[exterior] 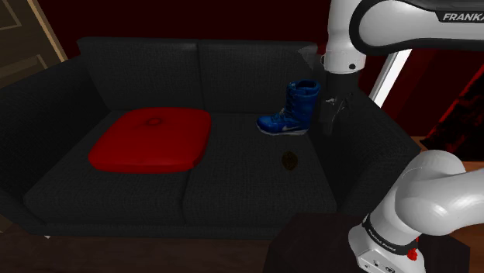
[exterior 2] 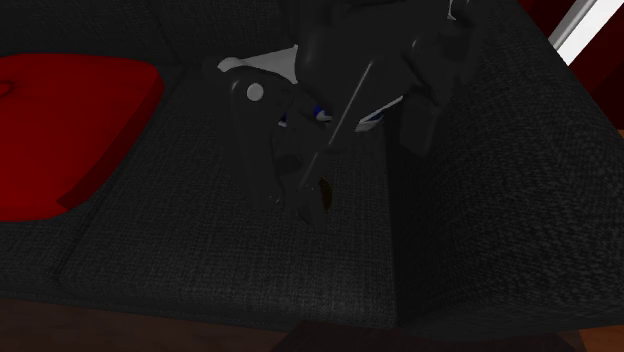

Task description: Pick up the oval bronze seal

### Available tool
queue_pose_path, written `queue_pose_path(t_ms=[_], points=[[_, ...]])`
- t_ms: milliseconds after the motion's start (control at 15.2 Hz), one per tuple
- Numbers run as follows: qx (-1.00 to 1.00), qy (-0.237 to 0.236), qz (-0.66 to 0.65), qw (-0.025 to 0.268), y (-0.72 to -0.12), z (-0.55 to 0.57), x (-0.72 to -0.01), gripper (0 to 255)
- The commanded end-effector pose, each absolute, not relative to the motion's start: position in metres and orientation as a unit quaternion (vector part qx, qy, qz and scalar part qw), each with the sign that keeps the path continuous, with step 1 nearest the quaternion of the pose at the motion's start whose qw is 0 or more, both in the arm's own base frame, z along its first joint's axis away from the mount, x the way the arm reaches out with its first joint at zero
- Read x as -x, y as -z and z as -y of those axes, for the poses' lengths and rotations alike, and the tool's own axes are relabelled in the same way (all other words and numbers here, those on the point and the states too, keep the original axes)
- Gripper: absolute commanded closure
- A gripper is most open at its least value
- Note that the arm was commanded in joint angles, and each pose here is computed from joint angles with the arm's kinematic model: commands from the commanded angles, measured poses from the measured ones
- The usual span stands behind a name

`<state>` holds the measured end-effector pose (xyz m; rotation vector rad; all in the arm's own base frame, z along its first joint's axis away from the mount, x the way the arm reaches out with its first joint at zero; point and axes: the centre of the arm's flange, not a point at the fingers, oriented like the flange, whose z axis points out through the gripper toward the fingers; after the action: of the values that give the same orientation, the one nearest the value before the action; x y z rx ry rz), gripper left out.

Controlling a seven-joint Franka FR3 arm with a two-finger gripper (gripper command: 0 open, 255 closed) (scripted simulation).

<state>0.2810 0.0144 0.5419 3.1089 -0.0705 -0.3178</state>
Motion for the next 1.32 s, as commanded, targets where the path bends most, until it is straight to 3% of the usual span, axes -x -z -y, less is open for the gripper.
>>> queue_pose_path(t_ms=[0,1254], points=[[-0.995,0.102,0.023,0.008,-0.542,-0.014,-0.281,0],[-0.944,0.009,0.329,-0.024,-0.340,0.057,-0.378,0]])
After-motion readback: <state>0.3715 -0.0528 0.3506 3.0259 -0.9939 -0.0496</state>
